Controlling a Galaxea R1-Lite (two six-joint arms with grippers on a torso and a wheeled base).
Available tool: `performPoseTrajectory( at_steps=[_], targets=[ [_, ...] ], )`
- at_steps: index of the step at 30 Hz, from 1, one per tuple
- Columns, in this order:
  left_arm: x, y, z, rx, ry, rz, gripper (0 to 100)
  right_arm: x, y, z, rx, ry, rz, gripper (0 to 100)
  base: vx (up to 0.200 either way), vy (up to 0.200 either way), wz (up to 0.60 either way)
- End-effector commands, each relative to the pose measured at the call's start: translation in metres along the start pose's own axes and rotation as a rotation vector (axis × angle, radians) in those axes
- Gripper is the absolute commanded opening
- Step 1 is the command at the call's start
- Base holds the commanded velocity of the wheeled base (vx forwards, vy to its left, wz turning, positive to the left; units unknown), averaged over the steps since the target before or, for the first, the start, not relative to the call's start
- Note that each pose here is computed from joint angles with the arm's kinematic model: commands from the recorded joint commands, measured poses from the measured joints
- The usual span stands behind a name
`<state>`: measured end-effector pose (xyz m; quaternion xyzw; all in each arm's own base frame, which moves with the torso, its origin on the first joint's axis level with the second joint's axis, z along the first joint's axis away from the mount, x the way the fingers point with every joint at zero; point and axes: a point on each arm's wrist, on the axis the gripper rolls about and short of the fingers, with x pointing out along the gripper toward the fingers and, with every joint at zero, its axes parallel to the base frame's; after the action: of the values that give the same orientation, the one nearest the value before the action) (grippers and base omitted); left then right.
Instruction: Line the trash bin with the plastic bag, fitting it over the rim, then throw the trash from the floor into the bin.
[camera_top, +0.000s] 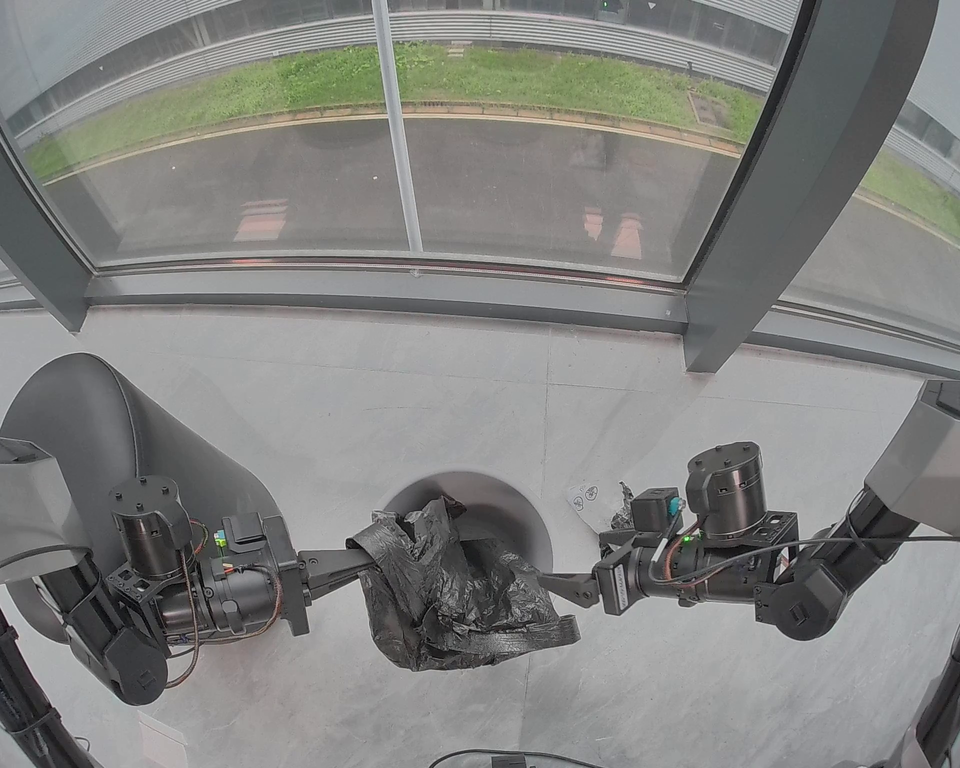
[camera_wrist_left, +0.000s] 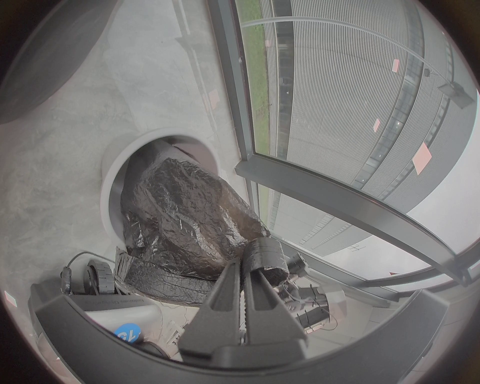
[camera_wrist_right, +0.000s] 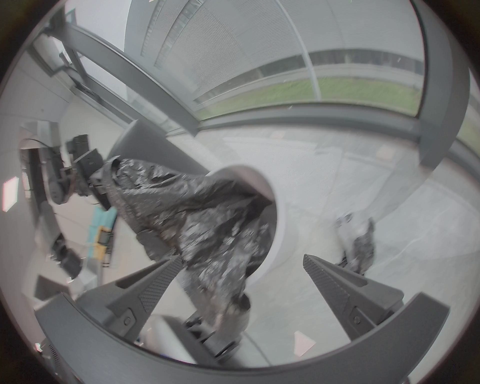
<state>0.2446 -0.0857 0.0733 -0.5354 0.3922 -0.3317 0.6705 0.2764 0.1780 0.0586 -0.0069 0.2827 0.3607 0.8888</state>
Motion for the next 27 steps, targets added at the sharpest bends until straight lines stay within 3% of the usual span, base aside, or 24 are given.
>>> performPoseTrajectory(
  at_steps=[1, 8, 12, 21, 27],
  targets=[
    [0.003, -0.012, 0.005, 0.041, -0.081, -0.021, 0, 0.022, 0.062, 0.017, -0.112, -0.117, -0.019, 100, 0.000, 0.000, 0.00],
    [0.004, -0.017, 0.006, 0.052, -0.087, -0.030, 0, 0.039, 0.111, 0.002, -0.182, -0.100, 0.000, 100, 0.000, 0.000, 0.00],
    [0.003, -0.017, 0.006, 0.054, -0.088, -0.032, 0, 0.046, 0.126, -0.004, -0.222, -0.089, 0.020, 100, 0.000, 0.000, 0.00],
    [0.004, -0.018, 0.005, 0.060, -0.084, -0.035, 0, 0.067, 0.138, -0.023, -0.255, -0.063, -0.064, 100, 0.000, 0.000, 0.00],
    [0.003, -0.018, 0.004, 0.060, -0.083, -0.034, 0, 0.072, 0.136, -0.020, -0.248, -0.078, -0.094, 100, 0.000, 0.000, 0.00]
  ],
)
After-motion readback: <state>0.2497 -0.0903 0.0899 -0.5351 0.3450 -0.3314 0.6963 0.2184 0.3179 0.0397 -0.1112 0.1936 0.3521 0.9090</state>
